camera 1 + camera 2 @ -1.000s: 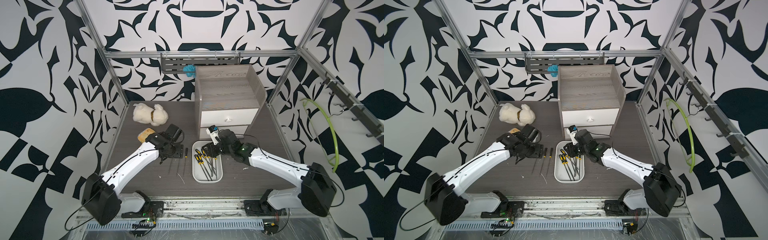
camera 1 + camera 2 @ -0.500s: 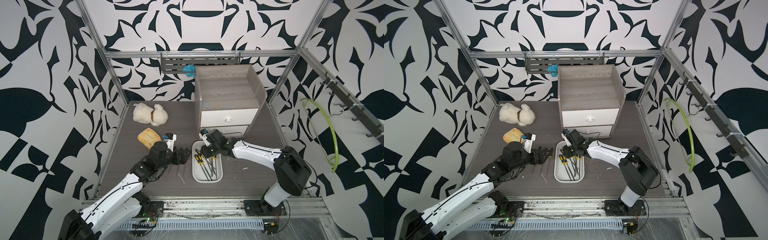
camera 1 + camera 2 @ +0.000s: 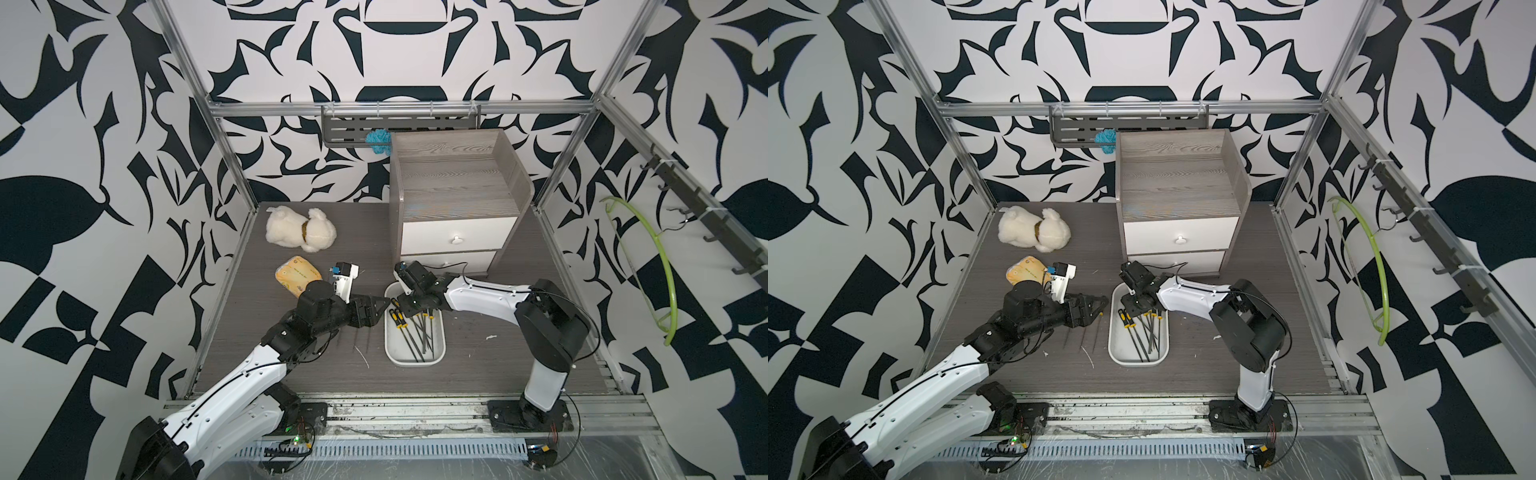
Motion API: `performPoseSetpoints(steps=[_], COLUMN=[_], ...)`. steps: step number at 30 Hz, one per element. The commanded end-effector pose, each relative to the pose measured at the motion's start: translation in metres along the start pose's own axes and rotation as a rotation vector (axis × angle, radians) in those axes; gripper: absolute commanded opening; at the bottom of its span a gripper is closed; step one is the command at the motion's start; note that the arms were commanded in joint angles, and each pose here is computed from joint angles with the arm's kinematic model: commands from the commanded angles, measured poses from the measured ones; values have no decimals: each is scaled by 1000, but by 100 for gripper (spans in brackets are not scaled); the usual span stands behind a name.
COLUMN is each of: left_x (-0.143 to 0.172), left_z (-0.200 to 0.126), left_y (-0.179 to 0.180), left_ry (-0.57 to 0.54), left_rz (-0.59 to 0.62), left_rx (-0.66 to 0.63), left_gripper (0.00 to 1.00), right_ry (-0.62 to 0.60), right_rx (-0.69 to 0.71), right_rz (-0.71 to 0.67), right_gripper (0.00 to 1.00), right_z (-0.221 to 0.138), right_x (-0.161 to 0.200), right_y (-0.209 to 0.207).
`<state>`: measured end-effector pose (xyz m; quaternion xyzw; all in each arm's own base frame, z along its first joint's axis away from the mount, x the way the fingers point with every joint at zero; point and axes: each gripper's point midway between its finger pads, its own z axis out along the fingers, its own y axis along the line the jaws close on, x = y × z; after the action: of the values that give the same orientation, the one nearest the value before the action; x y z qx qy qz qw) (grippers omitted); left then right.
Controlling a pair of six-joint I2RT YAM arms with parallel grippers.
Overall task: Take the file tool out of the storage box
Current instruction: Pick up the file tool from the storage box.
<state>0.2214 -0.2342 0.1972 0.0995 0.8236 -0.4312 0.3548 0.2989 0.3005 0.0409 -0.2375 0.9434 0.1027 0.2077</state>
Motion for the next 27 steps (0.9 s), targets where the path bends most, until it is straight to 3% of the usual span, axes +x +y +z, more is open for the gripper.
performPoseSetpoints(steps=[1,15,27], left_x=[-8,0,3], left_z=[-1,9,13], left_y=[-13,-13,-13], left_ry=[-4,49,65], left_rz=[11,2,2], left_rx=[40,42,42], left_gripper=[94,94,95], right_ry=[-26,84,84], right_rx=[62,183,162], right_rz=[-33,-73,-65], right_gripper=[21,23,25], right_z=[-7,11,10], right_x=[-13,1,2], right_y=[-3,-7,-1])
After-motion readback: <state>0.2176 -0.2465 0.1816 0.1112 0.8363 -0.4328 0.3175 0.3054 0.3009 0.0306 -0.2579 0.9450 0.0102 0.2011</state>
